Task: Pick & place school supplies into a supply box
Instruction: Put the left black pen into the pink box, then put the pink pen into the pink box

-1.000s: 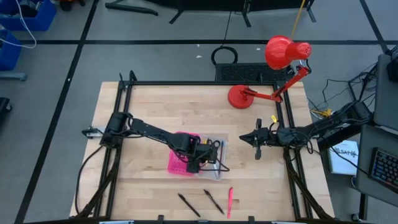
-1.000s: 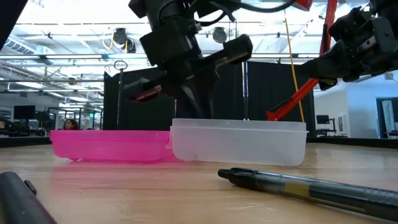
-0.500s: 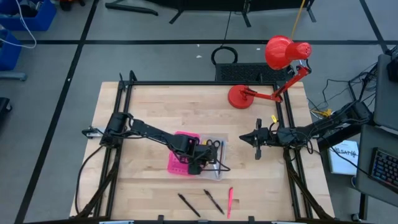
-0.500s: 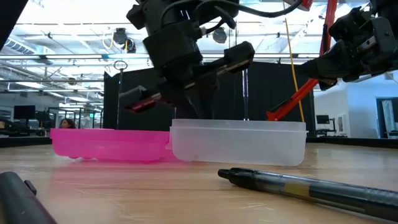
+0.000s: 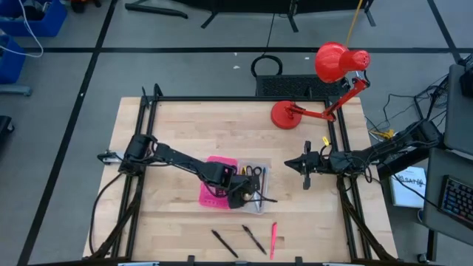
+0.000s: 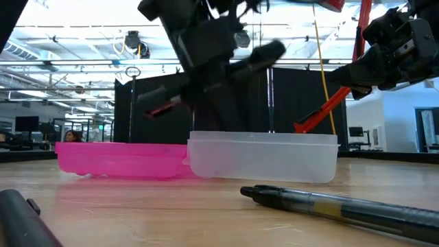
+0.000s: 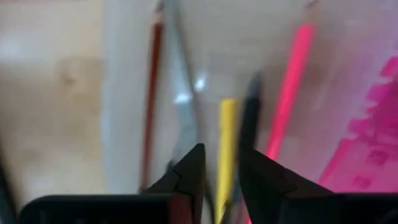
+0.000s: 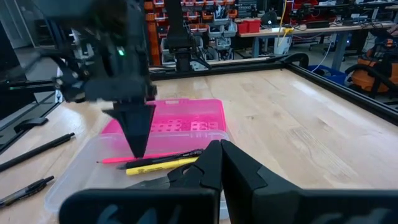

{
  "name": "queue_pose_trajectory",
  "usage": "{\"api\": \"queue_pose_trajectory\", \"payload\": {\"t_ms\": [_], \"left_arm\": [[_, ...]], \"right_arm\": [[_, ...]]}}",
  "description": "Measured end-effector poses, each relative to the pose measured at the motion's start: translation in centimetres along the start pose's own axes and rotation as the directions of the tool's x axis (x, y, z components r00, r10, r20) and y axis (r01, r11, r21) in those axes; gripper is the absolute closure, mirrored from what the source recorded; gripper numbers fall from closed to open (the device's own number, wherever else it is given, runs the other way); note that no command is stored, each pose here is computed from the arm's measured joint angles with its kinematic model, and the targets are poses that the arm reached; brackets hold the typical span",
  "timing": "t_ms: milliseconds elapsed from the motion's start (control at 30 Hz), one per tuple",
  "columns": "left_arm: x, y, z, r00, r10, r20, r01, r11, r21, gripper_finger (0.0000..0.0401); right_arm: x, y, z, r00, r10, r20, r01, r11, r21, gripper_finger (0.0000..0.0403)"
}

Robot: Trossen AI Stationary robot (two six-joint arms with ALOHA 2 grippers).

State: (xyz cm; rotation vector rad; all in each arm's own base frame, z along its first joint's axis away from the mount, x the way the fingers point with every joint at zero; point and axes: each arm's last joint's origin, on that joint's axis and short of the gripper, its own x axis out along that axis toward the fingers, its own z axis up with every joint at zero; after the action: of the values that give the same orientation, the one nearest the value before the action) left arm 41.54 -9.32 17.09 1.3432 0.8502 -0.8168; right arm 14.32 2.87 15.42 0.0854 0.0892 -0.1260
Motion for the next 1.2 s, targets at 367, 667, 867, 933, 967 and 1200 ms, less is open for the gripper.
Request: {"api": "queue_pose_trajectory", "payload": {"t_ms": [367,667,867,933,967,1200], "left_arm": [[-15.4,0.5,0.4,0.970,0.218,0.104,-0.180,0.940,-0.291,0.0324],[-22.4,-8.8,-3.5,0.838,0.377,0.394,-0.018,0.741,-0.671,0.0389],[-21.2,-17.0,-4.4,0.728,0.484,0.485,0.089,0.635,-0.768,0.0396],[-20.4,-18.9,-4.9,0.701,0.556,0.447,0.092,0.551,-0.829,0.0391],[-19.8,-19.6,-5.3,0.690,0.598,0.408,0.094,0.485,-0.870,0.0387],[-15.4,-24.1,-6.5,0.606,0.730,0.316,0.087,0.334,-0.939,0.0396]], "right_arm": [[0.0,0.0,0.1,1.000,0.003,0.005,-0.003,1.000,0.016,0.0403],[0.0,0.0,0.1,1.000,0.004,0.005,-0.004,1.000,0.028,0.0403],[0.0,0.0,0.1,1.000,0.004,0.006,-0.004,0.999,0.033,0.0403],[0.0,0.0,0.1,1.000,0.004,0.005,-0.005,0.999,0.051,0.0403],[0.0,0.0,0.1,1.000,0.004,0.005,-0.005,0.999,0.054,0.0403],[0.0,0.0,0.1,1.000,-0.014,0.007,0.013,0.999,0.035,0.0403]]}}
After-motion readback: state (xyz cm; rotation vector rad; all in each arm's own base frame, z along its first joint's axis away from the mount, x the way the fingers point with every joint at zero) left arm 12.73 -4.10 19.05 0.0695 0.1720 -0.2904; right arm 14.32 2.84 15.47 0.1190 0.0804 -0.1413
